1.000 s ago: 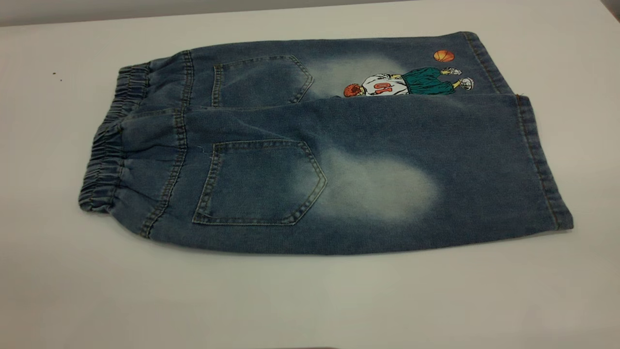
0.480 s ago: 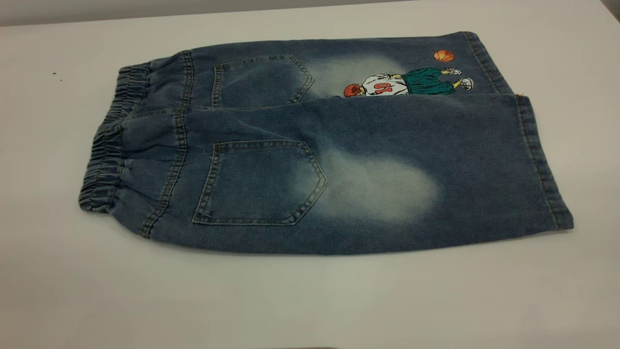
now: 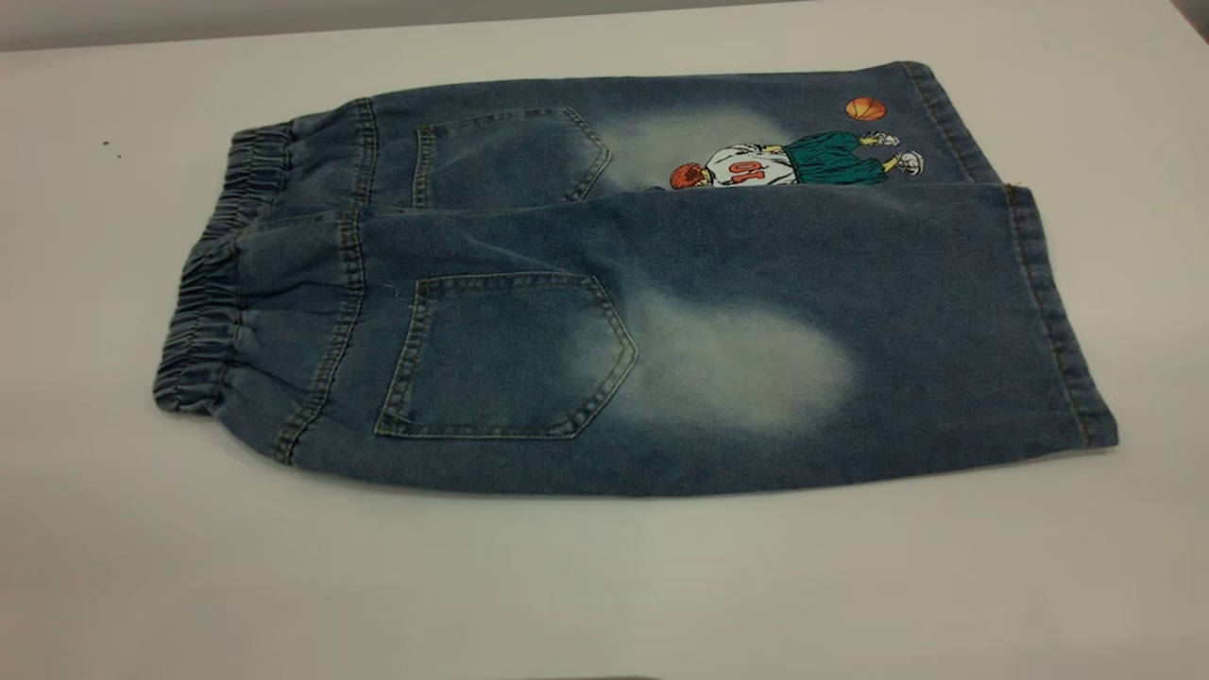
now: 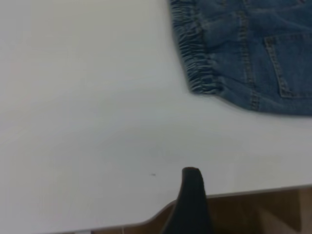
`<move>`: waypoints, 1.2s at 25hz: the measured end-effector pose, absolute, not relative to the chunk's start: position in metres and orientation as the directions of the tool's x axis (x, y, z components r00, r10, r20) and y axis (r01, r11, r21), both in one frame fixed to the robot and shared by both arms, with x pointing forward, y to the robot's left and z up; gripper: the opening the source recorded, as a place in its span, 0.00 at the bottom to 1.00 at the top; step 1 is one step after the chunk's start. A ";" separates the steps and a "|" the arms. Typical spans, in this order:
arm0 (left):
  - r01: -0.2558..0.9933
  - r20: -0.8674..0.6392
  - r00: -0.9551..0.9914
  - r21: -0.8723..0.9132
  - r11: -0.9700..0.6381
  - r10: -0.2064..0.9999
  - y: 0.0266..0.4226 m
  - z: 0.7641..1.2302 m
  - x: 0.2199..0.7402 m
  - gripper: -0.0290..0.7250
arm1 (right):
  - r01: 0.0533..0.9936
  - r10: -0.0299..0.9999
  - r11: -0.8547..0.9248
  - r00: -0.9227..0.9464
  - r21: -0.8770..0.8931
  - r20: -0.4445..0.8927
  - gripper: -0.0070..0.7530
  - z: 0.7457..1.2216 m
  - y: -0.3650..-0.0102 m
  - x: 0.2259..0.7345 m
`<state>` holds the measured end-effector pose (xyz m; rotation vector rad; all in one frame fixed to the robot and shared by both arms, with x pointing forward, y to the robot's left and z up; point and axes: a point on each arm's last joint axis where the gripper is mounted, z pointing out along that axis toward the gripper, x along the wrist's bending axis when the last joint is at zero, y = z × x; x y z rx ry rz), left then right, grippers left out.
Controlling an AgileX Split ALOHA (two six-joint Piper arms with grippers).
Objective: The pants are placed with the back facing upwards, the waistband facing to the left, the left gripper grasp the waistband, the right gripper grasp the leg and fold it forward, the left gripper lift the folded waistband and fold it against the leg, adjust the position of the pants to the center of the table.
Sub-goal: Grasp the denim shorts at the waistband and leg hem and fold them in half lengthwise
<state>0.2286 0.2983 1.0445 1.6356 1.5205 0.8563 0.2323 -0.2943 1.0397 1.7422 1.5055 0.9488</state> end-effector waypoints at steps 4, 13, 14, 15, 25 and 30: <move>0.547 -0.047 -0.015 0.836 0.047 0.999 0.303 1.051 0.237 0.78 | 0.552 0.993 -0.110 0.026 0.827 0.114 0.63 1.045 -0.295 0.236; 0.625 -0.115 -0.098 0.766 0.151 0.989 0.301 1.078 0.316 0.78 | 0.580 0.994 -0.104 0.037 0.808 0.102 0.66 1.090 -0.297 0.286; 0.641 -0.121 -0.106 0.750 0.161 0.987 0.301 1.076 0.329 0.78 | 0.594 0.994 -0.105 0.040 0.798 0.101 0.66 1.092 -0.296 0.295; 0.644 -0.133 -0.117 0.744 0.177 0.984 0.300 1.075 0.341 0.78 | 0.605 0.994 -0.106 0.042 0.789 0.102 0.66 1.094 -0.296 0.302; 0.780 -0.142 -0.181 0.582 0.230 0.973 0.295 1.005 0.451 0.78 | 0.785 0.989 -0.127 0.055 0.607 0.136 0.67 1.064 -0.290 0.381; 0.814 -0.134 -0.187 0.533 0.230 0.973 0.293 0.967 0.479 0.78 | 0.804 0.986 -0.119 0.027 0.583 0.164 0.67 1.058 -0.286 0.393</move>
